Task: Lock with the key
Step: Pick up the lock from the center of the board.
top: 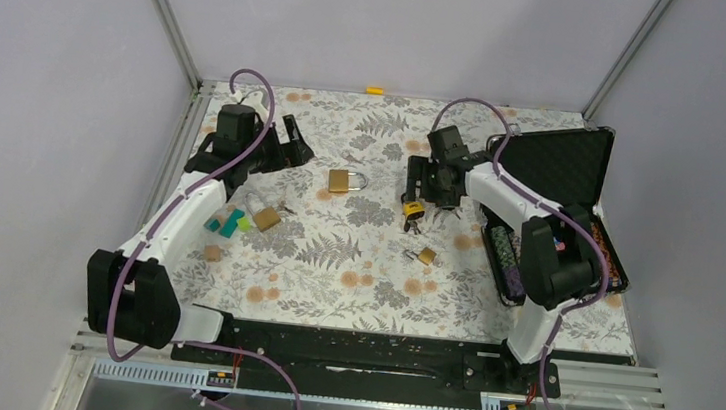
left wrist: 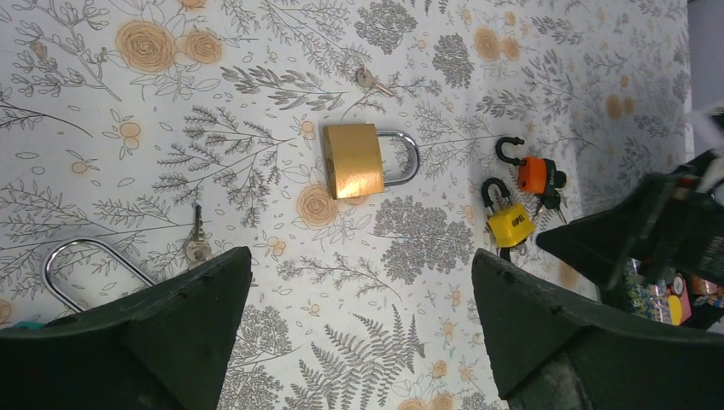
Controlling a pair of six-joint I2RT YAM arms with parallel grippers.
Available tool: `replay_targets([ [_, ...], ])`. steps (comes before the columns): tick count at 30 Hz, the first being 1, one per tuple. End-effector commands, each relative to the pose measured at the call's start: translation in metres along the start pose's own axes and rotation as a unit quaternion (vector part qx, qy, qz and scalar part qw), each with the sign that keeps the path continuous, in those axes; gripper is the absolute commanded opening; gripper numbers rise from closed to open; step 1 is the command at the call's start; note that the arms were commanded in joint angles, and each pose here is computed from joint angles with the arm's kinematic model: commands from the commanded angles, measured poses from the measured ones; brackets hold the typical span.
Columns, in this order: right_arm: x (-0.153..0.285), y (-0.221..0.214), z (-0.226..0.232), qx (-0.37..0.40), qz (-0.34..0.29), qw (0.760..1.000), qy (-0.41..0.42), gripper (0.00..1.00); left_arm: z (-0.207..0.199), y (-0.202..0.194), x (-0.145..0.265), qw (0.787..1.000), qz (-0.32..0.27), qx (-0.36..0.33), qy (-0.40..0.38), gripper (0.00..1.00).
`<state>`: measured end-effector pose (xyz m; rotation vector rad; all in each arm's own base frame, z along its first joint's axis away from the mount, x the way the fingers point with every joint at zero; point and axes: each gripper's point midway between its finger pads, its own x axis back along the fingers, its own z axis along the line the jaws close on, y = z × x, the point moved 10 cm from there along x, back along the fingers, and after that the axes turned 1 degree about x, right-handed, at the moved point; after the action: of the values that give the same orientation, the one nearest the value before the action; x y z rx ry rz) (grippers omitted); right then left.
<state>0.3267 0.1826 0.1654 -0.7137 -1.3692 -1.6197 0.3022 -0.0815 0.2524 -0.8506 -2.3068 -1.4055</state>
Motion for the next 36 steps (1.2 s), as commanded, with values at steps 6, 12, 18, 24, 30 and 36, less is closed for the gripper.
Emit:
replay_targets([
  [6, -0.033, -0.006, -0.007, 0.116, 0.069, 0.990, -0.038, 0.84, -0.013, 0.001, 0.017, 0.999, -0.010, 0.005, -0.053, 0.99],
  [12, -0.050, 0.000, 0.006, 0.131, 0.074, 0.988, -0.043, 0.83, -0.013, -0.001, 0.019, 0.998, -0.005, 0.003, -0.058, 0.99],
  [18, -0.059, 0.003, 0.016, 0.171, 0.081, 0.979, -0.079, 0.79, -0.012, -0.002, 0.019, 0.998, -0.002, 0.001, -0.057, 0.99],
  [24, -0.063, 0.002, 0.016, 0.204, 0.097, 0.967, -0.115, 0.72, -0.012, -0.002, 0.016, 0.998, 0.004, -0.001, -0.061, 0.99],
  [30, -0.063, 0.001, 0.020, 0.198, 0.111, 0.967, -0.115, 0.46, -0.011, -0.004, 0.013, 0.998, 0.011, 0.000, -0.065, 0.99],
  [36, -0.026, 0.021, 0.040, 0.138, 0.054, 0.987, -0.065, 0.37, -0.020, -0.005, 0.023, 0.991, -0.025, -0.018, -0.130, 0.99],
])
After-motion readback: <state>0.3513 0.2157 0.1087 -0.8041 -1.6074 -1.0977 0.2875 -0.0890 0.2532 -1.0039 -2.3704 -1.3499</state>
